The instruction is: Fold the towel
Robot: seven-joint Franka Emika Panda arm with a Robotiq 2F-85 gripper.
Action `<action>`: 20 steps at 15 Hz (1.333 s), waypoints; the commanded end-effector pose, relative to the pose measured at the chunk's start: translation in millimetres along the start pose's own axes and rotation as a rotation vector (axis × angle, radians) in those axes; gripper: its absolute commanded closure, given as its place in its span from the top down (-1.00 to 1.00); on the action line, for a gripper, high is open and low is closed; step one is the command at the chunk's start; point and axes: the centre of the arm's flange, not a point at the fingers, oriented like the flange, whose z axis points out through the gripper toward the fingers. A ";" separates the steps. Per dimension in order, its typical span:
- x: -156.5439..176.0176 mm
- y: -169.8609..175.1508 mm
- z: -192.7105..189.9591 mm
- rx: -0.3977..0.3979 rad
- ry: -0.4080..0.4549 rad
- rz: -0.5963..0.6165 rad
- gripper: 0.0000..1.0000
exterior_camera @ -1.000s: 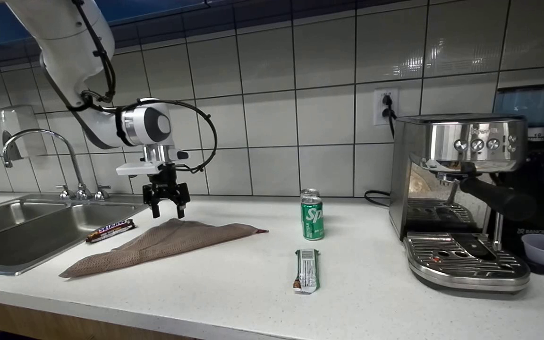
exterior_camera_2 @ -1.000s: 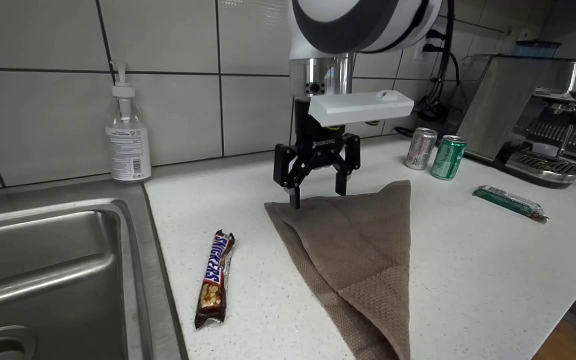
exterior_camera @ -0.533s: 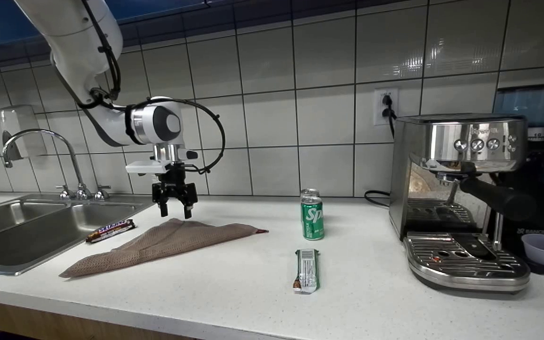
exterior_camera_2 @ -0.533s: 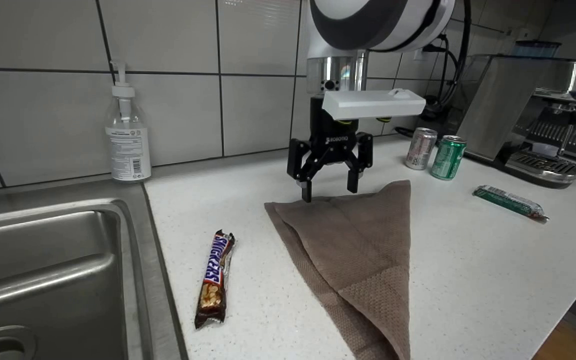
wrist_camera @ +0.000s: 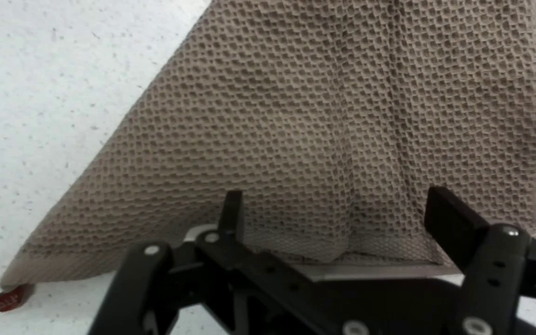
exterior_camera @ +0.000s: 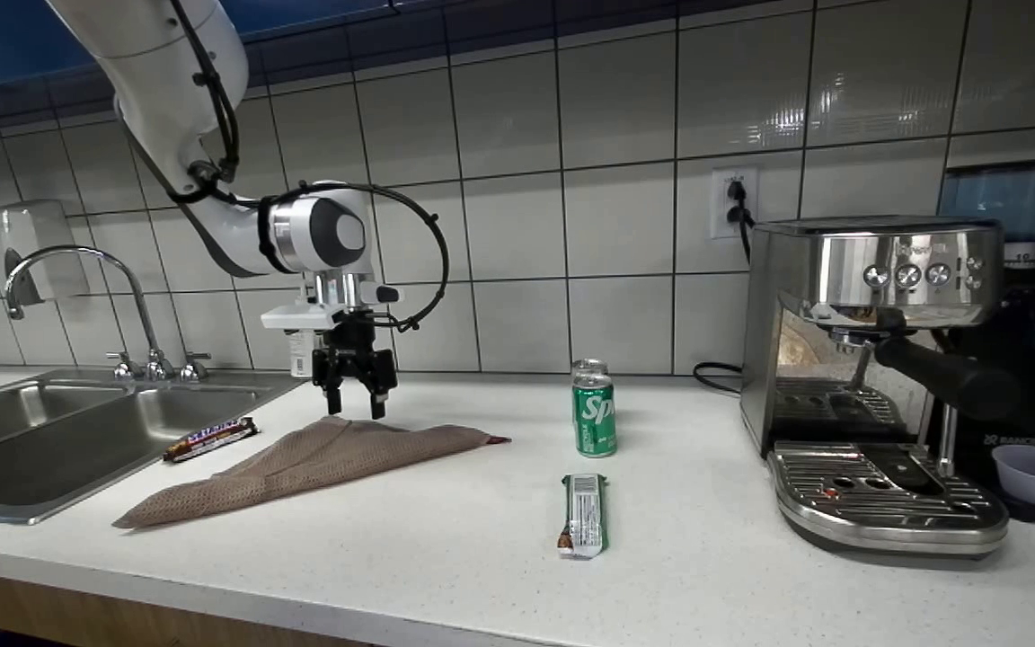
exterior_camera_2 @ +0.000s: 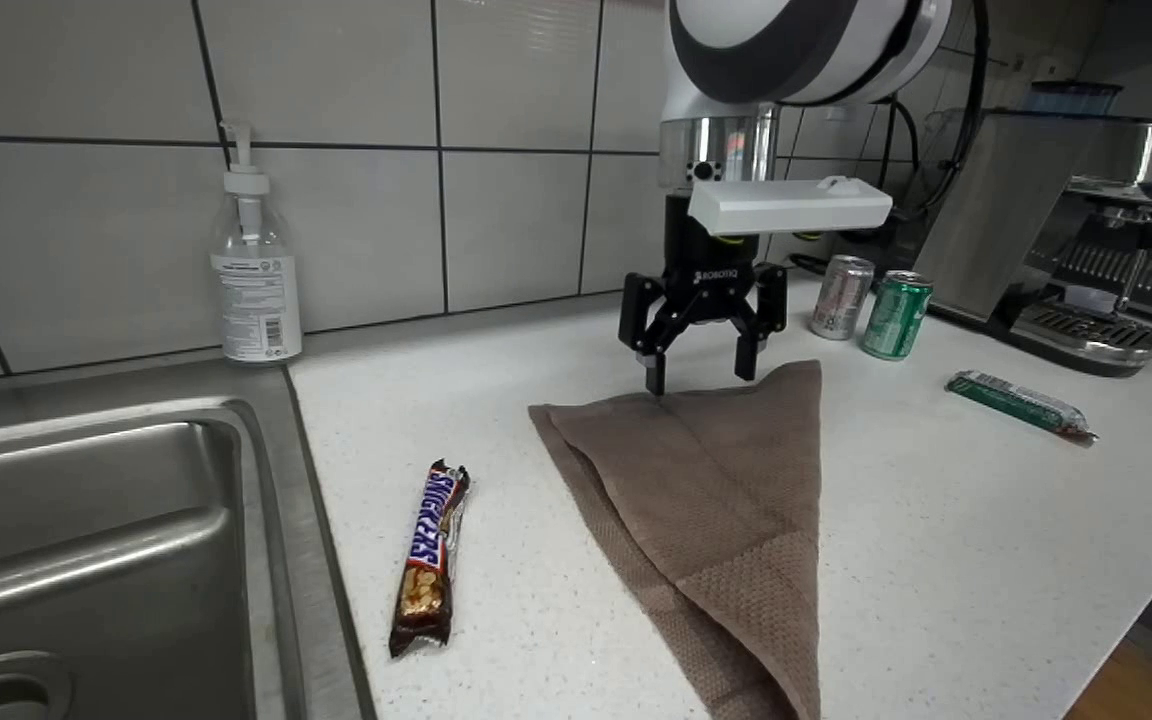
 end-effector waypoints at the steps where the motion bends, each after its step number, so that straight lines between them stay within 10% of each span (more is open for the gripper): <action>1: -10.0 23.3 -0.8 0.004 -0.024 0.071 1.00; 20: 2.2 127.9 22.3 0.047 -0.091 0.402 1.00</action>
